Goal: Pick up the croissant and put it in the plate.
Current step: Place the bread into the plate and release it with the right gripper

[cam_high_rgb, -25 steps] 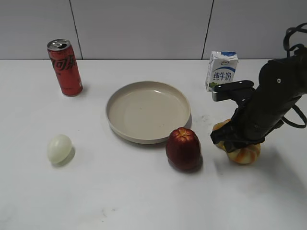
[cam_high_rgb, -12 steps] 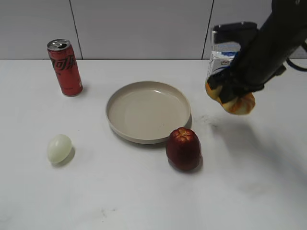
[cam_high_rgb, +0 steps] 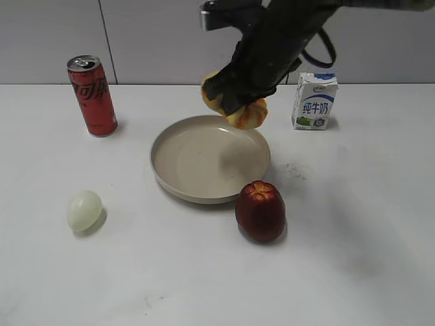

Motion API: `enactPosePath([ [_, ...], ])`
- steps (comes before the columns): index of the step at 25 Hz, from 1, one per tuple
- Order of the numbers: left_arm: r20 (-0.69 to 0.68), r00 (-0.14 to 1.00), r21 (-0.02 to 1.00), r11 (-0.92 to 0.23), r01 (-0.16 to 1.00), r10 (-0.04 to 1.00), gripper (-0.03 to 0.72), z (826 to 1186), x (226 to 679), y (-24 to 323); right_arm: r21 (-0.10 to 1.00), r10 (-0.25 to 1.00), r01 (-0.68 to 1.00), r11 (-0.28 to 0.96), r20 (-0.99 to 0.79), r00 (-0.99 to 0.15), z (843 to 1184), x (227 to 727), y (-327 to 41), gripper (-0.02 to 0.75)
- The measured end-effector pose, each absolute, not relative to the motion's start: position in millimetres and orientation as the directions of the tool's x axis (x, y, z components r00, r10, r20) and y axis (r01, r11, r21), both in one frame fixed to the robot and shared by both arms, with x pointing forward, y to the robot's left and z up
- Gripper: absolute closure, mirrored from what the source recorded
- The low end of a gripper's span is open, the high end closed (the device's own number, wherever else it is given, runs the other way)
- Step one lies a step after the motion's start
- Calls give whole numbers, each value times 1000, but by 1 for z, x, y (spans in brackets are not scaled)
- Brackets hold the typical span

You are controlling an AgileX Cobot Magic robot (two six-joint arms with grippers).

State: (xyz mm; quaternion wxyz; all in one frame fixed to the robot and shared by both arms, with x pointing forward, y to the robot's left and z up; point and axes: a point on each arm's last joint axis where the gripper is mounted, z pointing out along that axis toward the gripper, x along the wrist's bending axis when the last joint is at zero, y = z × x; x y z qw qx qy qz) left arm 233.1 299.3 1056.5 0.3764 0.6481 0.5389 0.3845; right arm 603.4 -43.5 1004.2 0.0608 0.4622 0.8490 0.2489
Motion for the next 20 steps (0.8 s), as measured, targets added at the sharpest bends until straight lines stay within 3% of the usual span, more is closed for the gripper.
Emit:
enactPosePath([
  [9,93,123,902,-136,409,988,451,1057,233,299,362,812,795,486,148,-564,933,617,-25,590],
  [12,93,123,902,-136,409,988,451,1057,233,299,342,804,804,486,185,-565,921,617,-21,426],
  [14,93,123,902,-136,409,988,451,1057,233,299,337,803,807,484,195,-563,917,617,-20,246],
  [16,93,123,902,-136,409,988,451,1057,233,299,345,798,801,489,193,-570,920,618,-19,132],
  [20,93,123,902,-136,409,988,451,1057,233,299,332,784,789,517,187,-592,934,620,-17,97],
])
